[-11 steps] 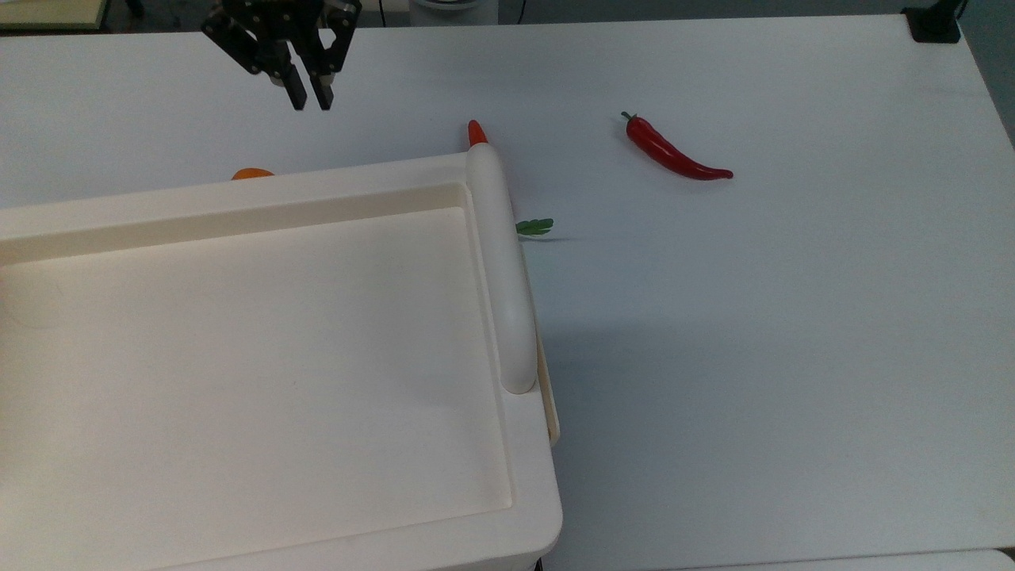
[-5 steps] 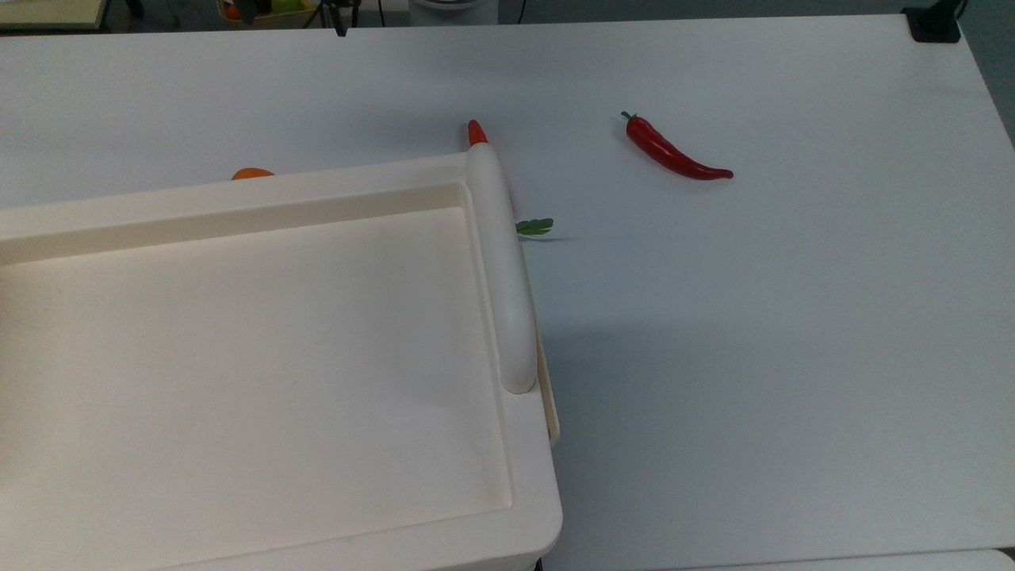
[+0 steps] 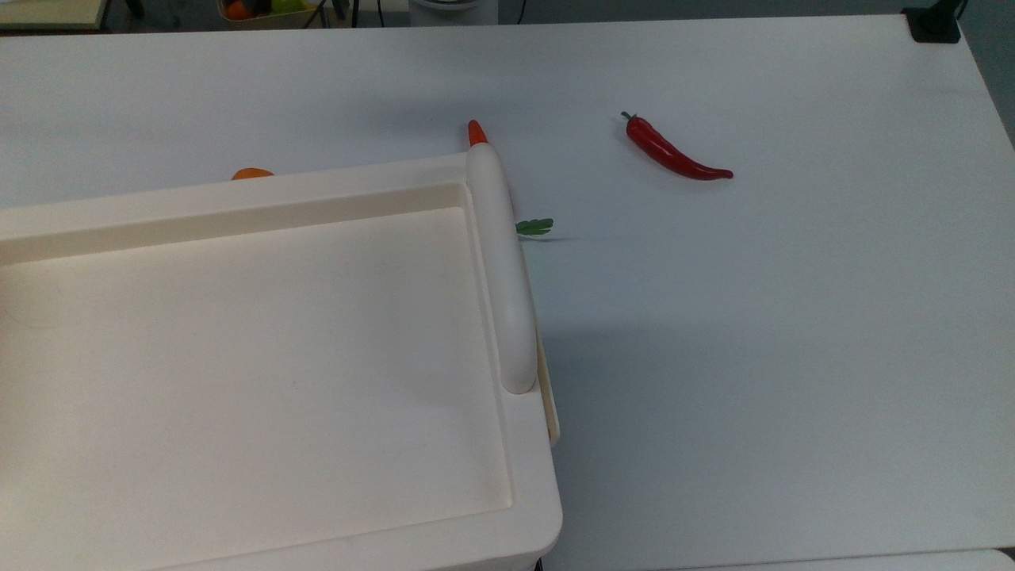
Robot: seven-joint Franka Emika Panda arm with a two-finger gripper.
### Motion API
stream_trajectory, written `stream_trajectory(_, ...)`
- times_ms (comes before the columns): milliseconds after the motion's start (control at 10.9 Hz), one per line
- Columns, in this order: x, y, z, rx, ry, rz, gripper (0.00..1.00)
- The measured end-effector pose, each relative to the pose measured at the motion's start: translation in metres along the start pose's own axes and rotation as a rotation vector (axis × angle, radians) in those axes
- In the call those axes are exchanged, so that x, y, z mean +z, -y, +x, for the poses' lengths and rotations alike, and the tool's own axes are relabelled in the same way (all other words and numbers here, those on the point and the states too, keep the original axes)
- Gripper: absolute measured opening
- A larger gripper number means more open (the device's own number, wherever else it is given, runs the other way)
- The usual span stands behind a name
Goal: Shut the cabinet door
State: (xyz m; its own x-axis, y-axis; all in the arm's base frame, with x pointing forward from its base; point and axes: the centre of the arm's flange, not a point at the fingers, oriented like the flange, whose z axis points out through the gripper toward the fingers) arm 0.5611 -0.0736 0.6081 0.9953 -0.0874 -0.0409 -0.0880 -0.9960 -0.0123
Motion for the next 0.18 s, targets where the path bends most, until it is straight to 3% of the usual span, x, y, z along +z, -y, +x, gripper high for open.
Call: stream_trajectory(183,-0.0014,-0.0058,0.0006,0.010,-0.011,0.000,1.00)
